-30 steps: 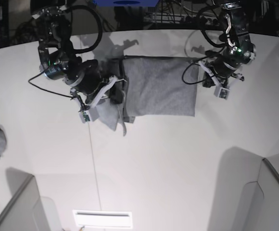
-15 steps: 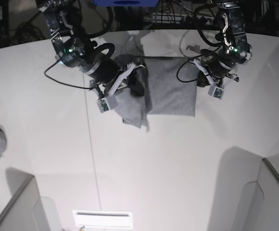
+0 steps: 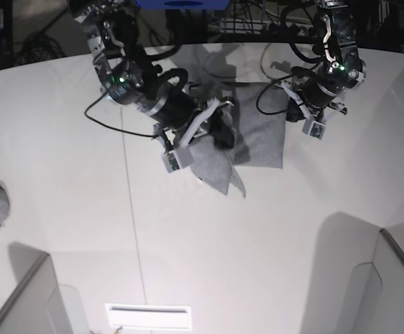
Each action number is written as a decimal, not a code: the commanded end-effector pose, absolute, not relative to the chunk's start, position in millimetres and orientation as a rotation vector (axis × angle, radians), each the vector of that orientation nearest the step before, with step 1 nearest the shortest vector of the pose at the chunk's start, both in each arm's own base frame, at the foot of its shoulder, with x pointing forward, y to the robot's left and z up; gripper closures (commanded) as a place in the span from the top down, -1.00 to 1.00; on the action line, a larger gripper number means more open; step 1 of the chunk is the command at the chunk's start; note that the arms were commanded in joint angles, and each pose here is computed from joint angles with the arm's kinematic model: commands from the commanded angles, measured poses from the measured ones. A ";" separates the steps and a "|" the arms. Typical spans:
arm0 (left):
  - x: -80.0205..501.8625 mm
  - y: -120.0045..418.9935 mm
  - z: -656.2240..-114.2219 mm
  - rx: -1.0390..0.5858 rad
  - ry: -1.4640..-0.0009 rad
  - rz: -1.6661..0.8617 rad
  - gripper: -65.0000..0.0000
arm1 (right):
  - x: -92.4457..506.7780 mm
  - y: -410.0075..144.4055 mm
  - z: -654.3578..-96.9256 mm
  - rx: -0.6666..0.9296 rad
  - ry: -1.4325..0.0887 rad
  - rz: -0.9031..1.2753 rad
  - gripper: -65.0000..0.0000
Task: Fold the T-shirt properly
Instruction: 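Lift the collar end with the right gripper and fold it over the stack, then lay the collar end down and open the right gripper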
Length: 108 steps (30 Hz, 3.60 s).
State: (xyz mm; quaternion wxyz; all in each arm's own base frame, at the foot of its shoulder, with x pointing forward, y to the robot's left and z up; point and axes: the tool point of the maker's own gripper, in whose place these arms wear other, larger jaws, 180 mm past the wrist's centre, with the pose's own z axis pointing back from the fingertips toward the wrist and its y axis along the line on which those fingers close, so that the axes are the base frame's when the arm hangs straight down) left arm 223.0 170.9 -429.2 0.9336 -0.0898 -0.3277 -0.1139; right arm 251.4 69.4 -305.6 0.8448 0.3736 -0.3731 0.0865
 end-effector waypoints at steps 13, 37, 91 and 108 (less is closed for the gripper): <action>221.9 181.6 -426.6 -0.152 -0.662 -0.249 -1.00 | 258.1 93.9 -323.0 0.777 -0.715 0.138 -1.00; 212.2 213.6 -415.9 -0.083 -0.668 -0.232 -1.00 | 277.0 108.9 -358.9 0.635 -0.608 0.107 -1.00; 191.8 335.0 -366.8 0.096 -0.780 -0.010 -1.00 | 216.9 225.3 -298.8 0.713 -0.593 0.624 0.00; 187.8 339.1 -363.9 0.109 -0.784 0.003 -1.00 | 286.3 16.7 -327.4 0.551 -0.830 0.118 -1.00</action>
